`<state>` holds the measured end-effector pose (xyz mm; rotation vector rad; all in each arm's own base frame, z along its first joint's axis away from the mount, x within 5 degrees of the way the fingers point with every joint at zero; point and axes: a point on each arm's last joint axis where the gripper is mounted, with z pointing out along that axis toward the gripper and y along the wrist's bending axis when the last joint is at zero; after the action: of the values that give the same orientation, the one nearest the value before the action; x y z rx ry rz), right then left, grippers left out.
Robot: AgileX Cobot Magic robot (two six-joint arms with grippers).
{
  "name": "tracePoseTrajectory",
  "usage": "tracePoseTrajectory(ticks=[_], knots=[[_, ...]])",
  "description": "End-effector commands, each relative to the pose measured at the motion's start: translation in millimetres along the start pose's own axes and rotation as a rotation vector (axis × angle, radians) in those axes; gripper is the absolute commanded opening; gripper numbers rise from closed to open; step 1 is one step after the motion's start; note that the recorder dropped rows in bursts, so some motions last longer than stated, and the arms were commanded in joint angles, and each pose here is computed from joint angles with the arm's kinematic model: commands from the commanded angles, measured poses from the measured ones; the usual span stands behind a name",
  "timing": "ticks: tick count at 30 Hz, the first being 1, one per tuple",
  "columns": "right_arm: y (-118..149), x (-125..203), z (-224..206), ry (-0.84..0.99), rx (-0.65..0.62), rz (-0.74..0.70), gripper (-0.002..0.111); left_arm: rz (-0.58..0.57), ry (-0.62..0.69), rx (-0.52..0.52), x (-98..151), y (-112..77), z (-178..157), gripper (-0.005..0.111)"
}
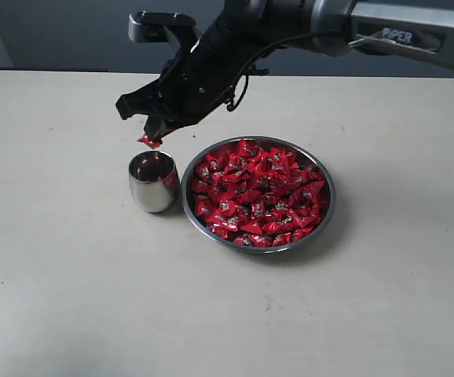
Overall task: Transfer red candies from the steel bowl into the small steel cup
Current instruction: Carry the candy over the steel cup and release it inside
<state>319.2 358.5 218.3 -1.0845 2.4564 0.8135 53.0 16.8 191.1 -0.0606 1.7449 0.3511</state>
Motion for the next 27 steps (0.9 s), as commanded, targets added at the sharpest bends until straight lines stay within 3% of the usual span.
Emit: tracePoseTrajectory(ticks=[1,11,13,18,23,27], knots=[[-3,3,19,0.043,0.002,-0.022,0.001,0.001,-0.016,0.001,-1,-0.1,0,0.000],[-8,10,22,0.113,0.044,-0.075,0.001,0.001,-0.016,0.001,-1,-0.1,0,0.000],[-8,10,21,0.113,0.041,-0.073,0.009,0.001,-0.016,0.001,-1,-0.1,0,0.000],[-8,9,21,0.104,0.044,-0.072,0.043,0.001,-0.016,0.001,-1,-0.1,0,0.000],[-10,3,2,0.081,0.092,-0.106,0.045,0.001,-0.016,0.001,-1,-0.1,0,0.000],[-27,-1,-26,0.076,0.149,-0.076,0.045,0.001,-0.016,0.001,-1,-0.1,0,0.000]])
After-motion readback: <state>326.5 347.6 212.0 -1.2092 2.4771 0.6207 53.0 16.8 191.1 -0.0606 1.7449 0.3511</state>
